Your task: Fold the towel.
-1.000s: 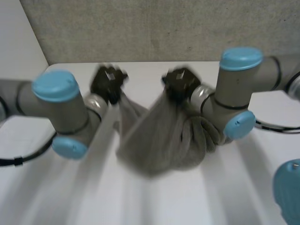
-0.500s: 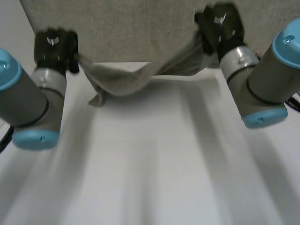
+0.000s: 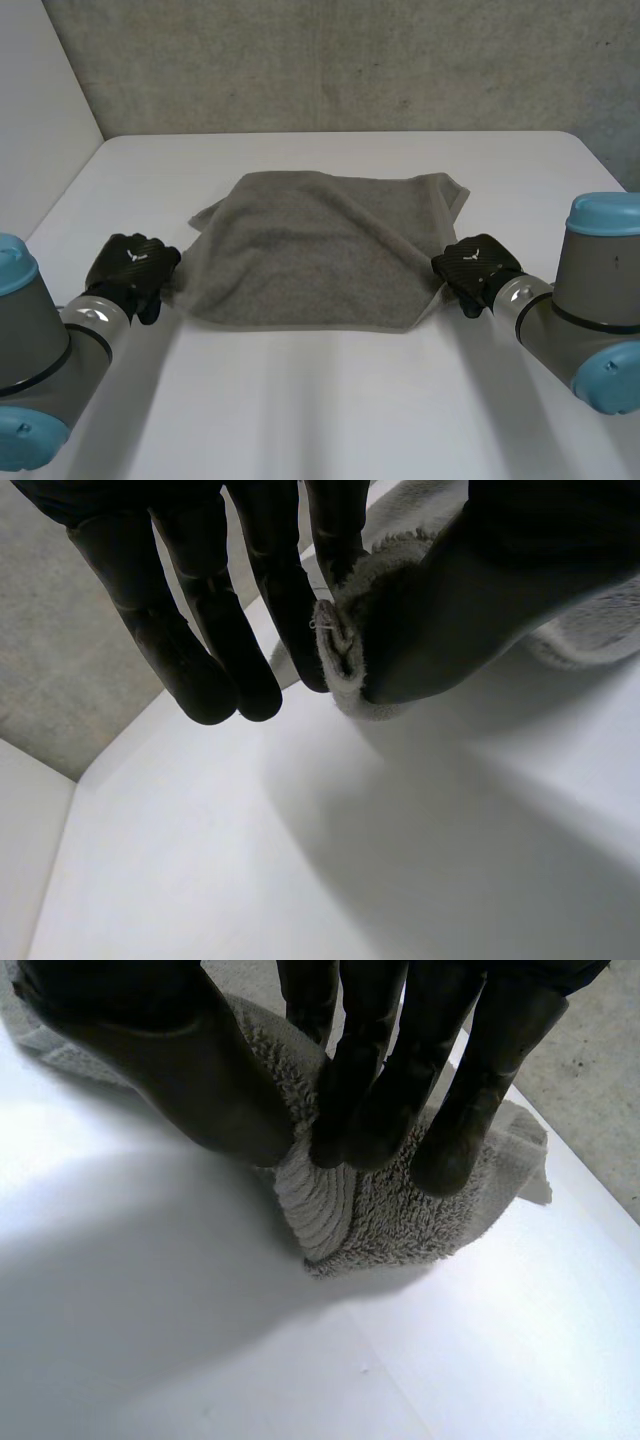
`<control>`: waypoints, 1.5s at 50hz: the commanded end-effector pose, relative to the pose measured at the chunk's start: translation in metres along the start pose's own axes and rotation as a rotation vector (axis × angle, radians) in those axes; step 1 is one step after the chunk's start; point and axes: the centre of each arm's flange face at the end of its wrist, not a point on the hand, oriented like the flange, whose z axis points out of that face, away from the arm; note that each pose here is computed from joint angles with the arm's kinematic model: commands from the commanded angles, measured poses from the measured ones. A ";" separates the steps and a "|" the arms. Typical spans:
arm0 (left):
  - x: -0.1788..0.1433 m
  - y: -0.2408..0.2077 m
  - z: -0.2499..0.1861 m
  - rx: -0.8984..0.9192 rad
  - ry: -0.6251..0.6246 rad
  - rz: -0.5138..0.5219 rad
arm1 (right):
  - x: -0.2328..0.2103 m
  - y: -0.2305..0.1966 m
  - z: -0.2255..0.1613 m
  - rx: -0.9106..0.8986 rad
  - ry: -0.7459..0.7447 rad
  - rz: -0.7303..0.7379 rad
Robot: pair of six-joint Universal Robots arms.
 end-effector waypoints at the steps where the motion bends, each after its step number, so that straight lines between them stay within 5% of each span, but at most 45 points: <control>1: -0.008 -0.003 0.007 0.015 -0.029 -0.011 | -0.008 0.005 0.001 0.069 -0.012 -0.012; 50: -0.014 -0.003 0.013 0.020 -0.049 -0.021 | 0.035 -0.005 -0.021 0.319 0.050 -0.318; 75: -0.012 0.001 0.015 0.010 -0.043 -0.022 | 0.034 -0.003 -0.020 0.289 0.018 -0.290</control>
